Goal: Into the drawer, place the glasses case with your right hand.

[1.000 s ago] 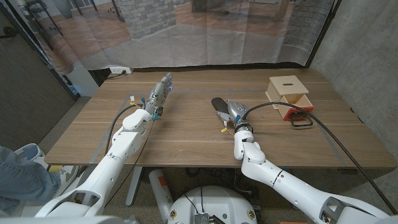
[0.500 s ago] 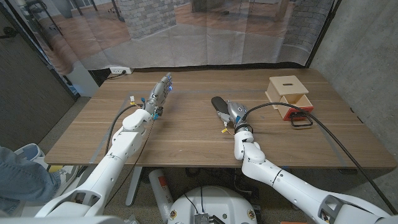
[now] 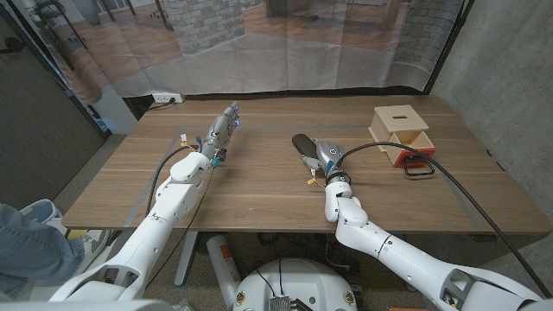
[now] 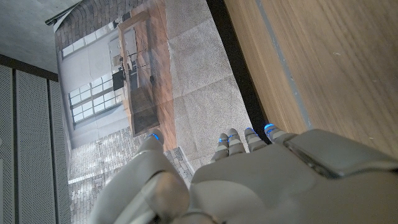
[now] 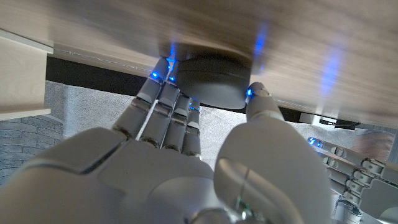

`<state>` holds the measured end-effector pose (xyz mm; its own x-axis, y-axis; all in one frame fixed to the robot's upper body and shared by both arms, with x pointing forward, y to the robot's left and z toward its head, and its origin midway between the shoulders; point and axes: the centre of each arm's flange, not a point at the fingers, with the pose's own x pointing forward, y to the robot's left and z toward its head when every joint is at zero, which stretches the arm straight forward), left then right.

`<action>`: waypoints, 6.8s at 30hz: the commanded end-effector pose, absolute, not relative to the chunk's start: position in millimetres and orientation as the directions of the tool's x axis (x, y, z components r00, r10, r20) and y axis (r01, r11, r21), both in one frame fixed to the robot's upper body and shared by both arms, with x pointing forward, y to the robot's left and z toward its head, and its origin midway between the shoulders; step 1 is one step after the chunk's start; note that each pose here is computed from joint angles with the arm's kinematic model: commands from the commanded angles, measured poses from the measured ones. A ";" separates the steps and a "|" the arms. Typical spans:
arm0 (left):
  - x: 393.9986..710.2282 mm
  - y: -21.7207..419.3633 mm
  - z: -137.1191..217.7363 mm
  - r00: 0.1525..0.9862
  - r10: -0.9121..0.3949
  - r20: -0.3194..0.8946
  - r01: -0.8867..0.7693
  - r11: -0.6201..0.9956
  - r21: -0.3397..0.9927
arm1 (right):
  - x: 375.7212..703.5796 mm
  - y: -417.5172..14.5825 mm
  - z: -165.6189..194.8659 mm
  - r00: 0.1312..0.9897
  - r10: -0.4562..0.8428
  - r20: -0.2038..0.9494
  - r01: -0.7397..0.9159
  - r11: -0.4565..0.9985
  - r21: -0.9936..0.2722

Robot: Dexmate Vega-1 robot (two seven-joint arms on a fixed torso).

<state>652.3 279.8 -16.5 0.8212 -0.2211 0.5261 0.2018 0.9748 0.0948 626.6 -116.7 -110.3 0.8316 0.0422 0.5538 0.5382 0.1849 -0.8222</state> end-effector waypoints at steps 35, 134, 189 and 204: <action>655.9 268.0 -13.3 0.820 -0.236 0.522 0.215 0.971 0.101 | 609.5 -133.8 -82.6 0.771 0.047 0.635 0.611 0.229 -0.758; 649.4 258.0 -10.2 0.810 -0.249 0.531 0.222 0.968 0.116 | 553.6 -224.3 -0.5 0.587 0.073 0.806 0.801 0.098 -0.591; 645.3 263.9 2.0 0.806 -0.243 0.540 0.203 0.970 0.134 | 519.7 -286.9 -3.5 0.541 -0.033 0.840 0.841 0.044 -0.540; 645.0 260.8 1.5 0.805 -0.244 0.541 0.207 0.970 0.129 | 507.1 -309.8 -3.5 0.528 -0.084 0.845 0.849 0.018 -0.529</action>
<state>645.4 262.7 2.0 0.8059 -0.2449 0.5390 0.2044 0.9696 0.1349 515.2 -294.5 -3.1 0.5346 -0.0476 0.8437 0.8451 0.0351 -0.5335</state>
